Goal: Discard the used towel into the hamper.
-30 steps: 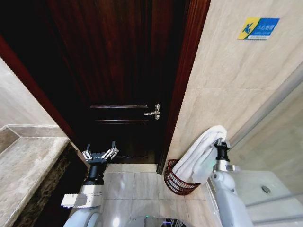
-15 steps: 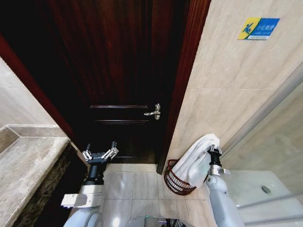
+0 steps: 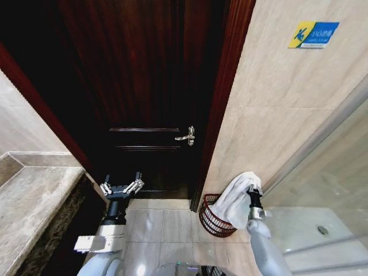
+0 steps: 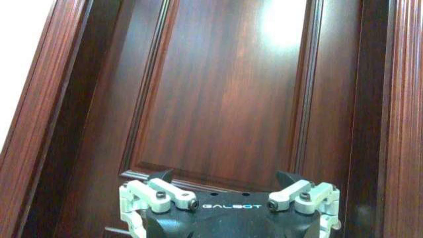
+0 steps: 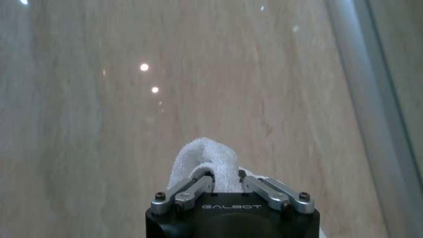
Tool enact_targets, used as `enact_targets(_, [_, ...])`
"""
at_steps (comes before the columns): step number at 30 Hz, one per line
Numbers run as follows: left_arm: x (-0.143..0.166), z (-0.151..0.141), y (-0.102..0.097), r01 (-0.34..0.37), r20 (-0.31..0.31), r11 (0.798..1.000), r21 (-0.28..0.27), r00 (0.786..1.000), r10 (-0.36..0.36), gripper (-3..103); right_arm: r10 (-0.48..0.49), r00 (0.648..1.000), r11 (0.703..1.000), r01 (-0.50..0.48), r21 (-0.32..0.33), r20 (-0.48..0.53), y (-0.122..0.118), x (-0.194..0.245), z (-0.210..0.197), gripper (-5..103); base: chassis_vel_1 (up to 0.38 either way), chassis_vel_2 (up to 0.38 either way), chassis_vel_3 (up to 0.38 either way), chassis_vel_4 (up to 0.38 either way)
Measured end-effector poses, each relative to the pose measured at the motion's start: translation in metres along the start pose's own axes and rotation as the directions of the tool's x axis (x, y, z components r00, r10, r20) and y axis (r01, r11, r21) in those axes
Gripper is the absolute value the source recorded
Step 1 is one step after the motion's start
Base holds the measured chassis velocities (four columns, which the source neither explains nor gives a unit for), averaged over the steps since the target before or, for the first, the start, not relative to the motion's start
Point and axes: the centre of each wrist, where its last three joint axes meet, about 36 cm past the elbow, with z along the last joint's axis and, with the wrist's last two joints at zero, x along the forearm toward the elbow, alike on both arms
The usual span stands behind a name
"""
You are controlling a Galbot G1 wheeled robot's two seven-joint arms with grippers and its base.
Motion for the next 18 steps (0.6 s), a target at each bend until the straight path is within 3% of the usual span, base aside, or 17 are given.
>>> enact_targets(7, [0.0,0.0,0.0,0.0,0.0,1.0,0.0,1.0,0.0,100,-0.005,0.996,1.0,0.002,-0.03,-0.086,0.012,0.015,0.027,8,0.0,0.0,0.0,0.0])
enact_targets(18, [0.0,0.0,0.0,0.0,0.0,1.0,0.0,1.0,0.0,100,-0.01,0.969,0.997,-0.009,-0.076,-0.246,0.011,0.021,0.05,8,0.0,0.0,0.0,0.0])
